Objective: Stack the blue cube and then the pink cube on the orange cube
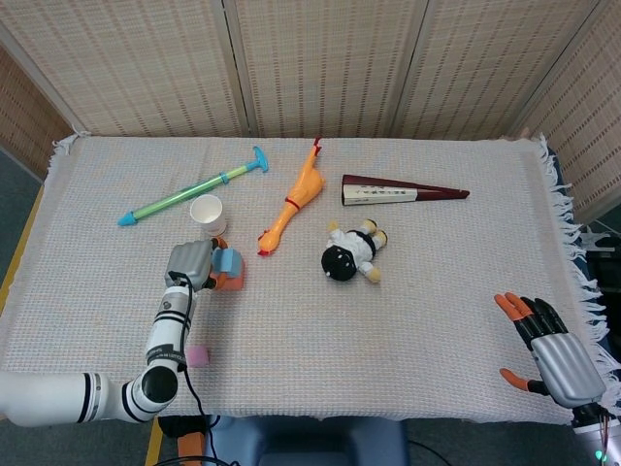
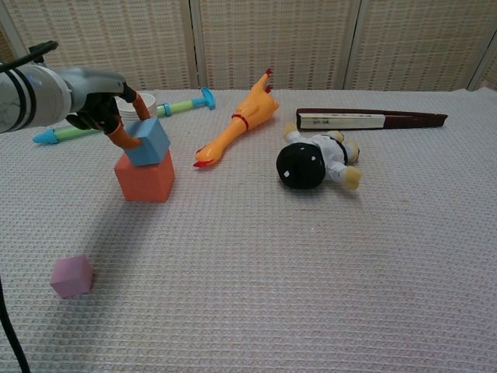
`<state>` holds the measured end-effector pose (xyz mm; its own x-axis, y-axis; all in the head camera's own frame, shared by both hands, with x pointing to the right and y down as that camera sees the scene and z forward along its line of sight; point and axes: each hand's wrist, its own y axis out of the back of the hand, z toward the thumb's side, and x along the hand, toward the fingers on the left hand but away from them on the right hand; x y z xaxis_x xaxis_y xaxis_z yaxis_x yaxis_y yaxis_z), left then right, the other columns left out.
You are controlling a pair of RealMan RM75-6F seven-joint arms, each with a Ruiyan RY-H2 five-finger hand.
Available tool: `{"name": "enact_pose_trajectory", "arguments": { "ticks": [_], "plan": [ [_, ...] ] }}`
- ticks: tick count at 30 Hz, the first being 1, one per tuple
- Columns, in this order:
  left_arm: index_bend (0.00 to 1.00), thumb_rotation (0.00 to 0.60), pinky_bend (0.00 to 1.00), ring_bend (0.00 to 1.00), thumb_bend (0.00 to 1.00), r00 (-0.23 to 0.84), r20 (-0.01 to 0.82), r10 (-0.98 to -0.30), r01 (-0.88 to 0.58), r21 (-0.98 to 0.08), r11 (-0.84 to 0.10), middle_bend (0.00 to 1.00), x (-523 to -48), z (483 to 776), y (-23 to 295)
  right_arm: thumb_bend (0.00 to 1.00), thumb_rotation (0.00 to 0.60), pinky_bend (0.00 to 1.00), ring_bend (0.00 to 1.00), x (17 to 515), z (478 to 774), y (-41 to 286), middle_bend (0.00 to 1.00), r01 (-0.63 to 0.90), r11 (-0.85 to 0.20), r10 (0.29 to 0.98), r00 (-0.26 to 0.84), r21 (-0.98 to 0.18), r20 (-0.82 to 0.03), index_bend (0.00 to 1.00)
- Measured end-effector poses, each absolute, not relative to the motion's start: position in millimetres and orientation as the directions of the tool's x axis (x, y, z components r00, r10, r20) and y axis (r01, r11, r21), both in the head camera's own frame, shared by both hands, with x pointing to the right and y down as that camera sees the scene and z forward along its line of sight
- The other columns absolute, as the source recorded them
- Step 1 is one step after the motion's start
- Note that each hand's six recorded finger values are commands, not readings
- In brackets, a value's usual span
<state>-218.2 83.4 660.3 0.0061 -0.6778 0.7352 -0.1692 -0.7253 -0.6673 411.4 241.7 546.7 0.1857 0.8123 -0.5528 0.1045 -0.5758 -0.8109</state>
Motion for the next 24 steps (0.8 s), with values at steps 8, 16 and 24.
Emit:
{"name": "enact_pose_trajectory", "arguments": {
  "ticks": [8,16,24],
  "plan": [
    [0.61,0.600,1.00,1.00,0.39,0.011,0.722,-0.692,-0.149,-0.683,-0.715,1.00,-218.0,658.0,81.9,0.06,0.600,0.00,0.00,411.7,546.9,242.2,0.00,0.103,-0.579,0.810,0.184,-0.808,-0.557,0.00],
    [0.60,0.600,1.00,1.00,0.39,-0.003,0.732,-0.682,-0.140,-0.675,-0.724,1.00,-222.6,663.2,83.1,0.06,0.600,0.00,0.00,411.9,547.6,242.0,0.00,0.101,-0.583,0.808,0.183,-0.806,-0.561,0.00],
    [0.51,0.600,1.00,1.00,0.39,-0.003,0.736,-0.676,-0.128,-0.671,-0.730,1.00,-223.0,666.9,84.9,0.06,0.600,0.00,0.00,413.3,547.3,241.8,0.00,0.099,-0.584,0.807,0.180,-0.806,-0.563,0.00]
  ]
}}
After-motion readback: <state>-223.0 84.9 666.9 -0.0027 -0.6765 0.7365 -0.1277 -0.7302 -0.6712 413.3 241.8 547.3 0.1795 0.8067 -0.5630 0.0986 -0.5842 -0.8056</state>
